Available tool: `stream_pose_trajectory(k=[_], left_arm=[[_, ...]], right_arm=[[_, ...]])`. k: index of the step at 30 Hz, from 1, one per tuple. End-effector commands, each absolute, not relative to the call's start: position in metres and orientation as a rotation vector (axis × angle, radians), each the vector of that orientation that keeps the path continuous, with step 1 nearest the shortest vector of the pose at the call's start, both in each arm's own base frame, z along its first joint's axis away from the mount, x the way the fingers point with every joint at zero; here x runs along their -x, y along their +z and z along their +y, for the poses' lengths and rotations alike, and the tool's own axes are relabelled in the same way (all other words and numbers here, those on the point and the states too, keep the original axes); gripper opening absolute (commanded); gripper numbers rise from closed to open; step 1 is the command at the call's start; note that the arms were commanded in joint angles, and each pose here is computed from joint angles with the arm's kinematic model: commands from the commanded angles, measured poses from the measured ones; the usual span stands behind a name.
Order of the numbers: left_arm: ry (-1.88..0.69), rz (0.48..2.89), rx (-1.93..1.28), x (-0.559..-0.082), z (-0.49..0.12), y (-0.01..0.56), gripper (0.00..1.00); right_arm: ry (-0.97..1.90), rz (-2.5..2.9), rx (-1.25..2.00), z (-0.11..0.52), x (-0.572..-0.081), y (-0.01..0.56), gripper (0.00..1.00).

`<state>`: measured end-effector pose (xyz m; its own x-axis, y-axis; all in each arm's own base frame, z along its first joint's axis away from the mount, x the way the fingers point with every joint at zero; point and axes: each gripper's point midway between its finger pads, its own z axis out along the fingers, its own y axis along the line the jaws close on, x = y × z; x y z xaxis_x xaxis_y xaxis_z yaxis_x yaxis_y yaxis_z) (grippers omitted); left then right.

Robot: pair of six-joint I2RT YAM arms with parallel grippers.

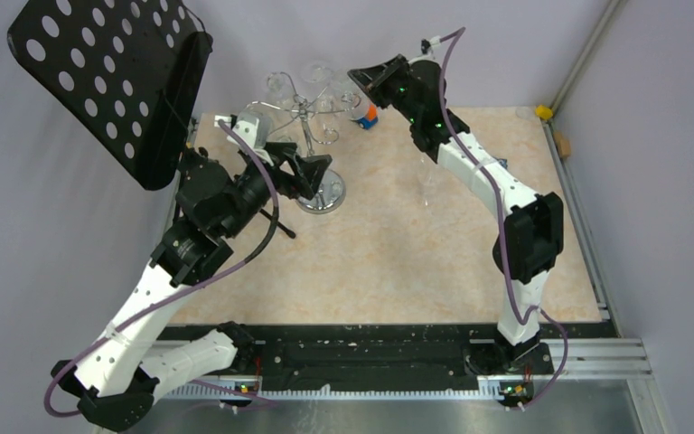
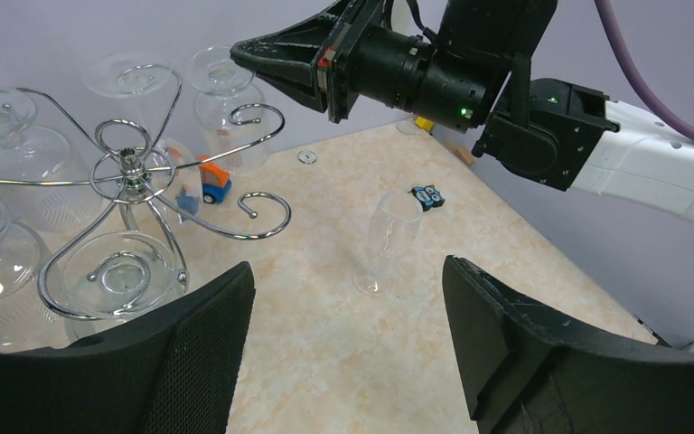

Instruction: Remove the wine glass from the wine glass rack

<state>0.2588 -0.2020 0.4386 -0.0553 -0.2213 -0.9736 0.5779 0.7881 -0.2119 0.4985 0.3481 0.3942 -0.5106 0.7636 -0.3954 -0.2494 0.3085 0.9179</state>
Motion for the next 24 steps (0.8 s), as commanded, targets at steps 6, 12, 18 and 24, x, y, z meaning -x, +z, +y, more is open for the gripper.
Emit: stream_pose_trajectory(k=[6, 12, 18, 24], left_arm=[[-0.717, 1.463, -0.322, -0.248, -0.205, 0.451, 0.82], [-0.889, 1.443, -0.378, -0.233, -0.228, 0.464, 0.94], [-1.189, 1.377, -0.399, -0.221, -0.267, 0.489, 0.96], [-1.528, 1.348, -0.233, -0.225, -0.294, 0.506, 0.96]], right_arm=[[1.295, 1.285, -0.474, 0.294, -0.481, 0.513, 0.00], [1.297, 1.213, -0.514, 0.248, -0.439, 0.531, 0.00], [1.329, 1.152, -0.516, 0.203, -0.375, 0.551, 0.00], [1.550, 1.119, -0.459, 0.191, -0.306, 0.566, 0.00]])
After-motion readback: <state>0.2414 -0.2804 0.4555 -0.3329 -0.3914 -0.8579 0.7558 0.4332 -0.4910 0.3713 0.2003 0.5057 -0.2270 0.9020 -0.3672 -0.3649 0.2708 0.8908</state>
